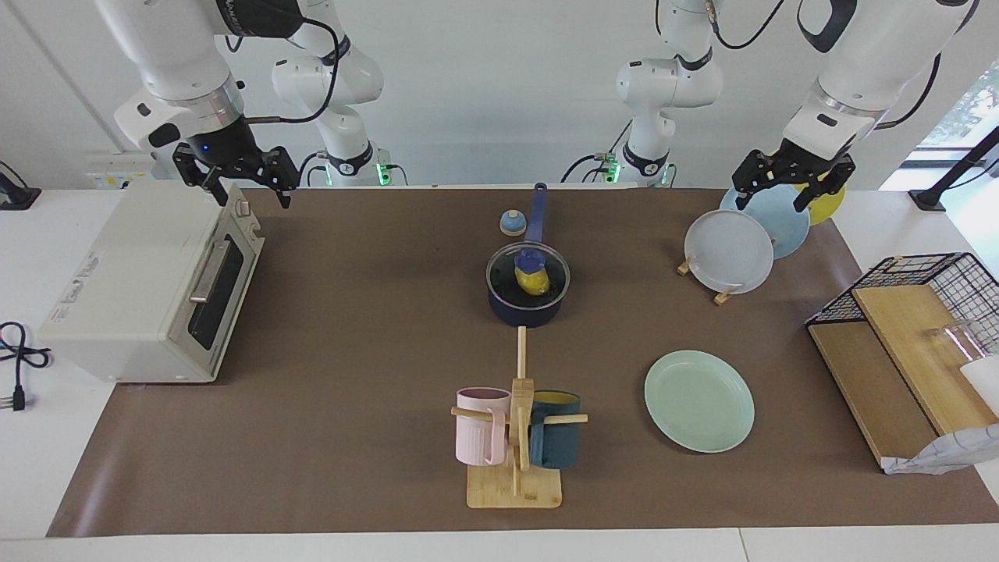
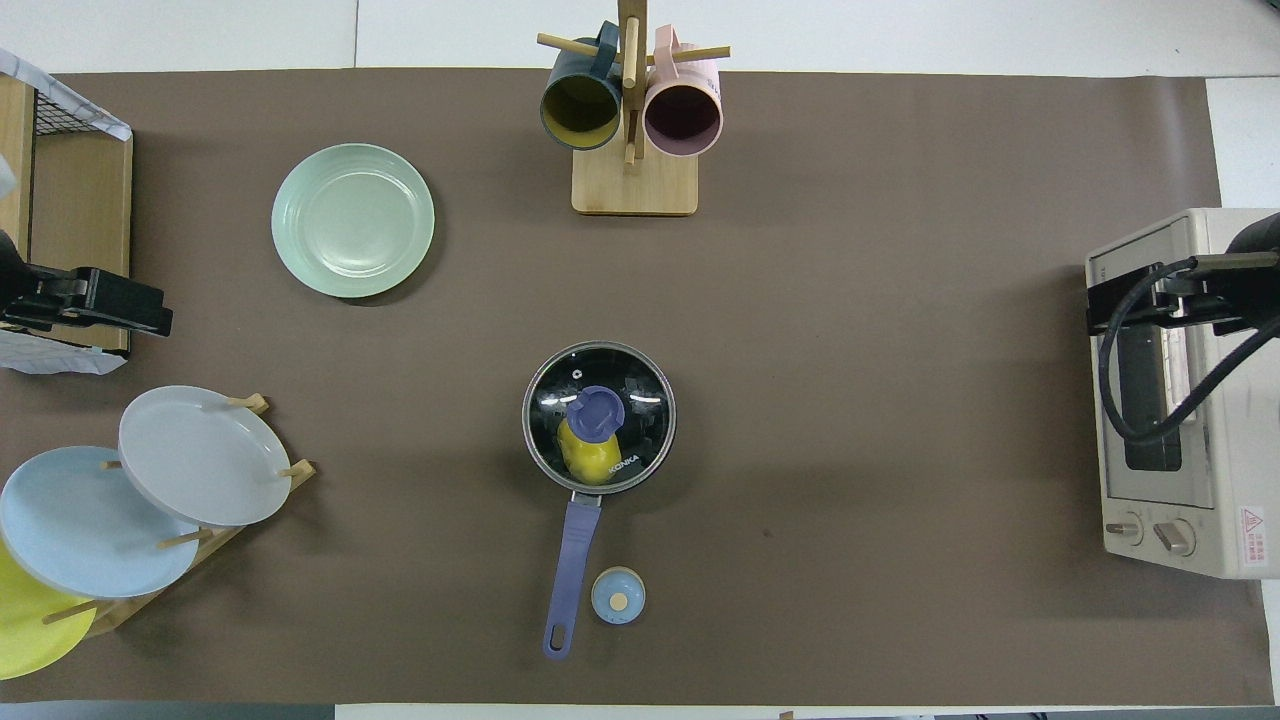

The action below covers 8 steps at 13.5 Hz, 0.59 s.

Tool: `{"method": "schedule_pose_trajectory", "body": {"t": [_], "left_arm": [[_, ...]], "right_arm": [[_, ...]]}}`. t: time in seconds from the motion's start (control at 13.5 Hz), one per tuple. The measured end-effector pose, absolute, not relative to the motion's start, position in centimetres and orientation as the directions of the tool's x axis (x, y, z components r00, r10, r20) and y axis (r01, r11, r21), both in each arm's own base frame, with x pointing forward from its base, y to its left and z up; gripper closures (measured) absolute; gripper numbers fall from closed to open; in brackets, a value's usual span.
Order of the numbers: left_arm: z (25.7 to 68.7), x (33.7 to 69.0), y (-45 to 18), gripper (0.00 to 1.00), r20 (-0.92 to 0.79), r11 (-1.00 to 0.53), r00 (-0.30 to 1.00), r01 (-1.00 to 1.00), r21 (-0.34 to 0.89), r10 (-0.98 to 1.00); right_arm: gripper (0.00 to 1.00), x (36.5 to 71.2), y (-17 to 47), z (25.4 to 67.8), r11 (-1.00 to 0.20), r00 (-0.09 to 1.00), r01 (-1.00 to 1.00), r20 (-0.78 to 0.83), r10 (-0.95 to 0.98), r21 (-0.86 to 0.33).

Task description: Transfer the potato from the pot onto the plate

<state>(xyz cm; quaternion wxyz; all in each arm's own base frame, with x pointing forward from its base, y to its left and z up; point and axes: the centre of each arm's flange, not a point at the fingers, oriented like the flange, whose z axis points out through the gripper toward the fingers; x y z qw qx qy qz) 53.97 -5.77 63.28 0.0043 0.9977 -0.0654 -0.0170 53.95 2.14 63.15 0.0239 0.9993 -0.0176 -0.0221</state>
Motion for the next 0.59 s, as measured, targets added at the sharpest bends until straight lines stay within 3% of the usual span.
{"method": "schedule_pose_trajectory", "body": {"t": [0.59], "left_arm": [[63.28, 53.96, -5.77, 0.0, -0.033, -0.991, 0.991, -0.13, 0.011, -0.131]], "right_arm": [[0.0, 54.01, 2.42, 63.1, -0.999, 0.999, -0.03, -0.04, -0.031, 0.045]]}}
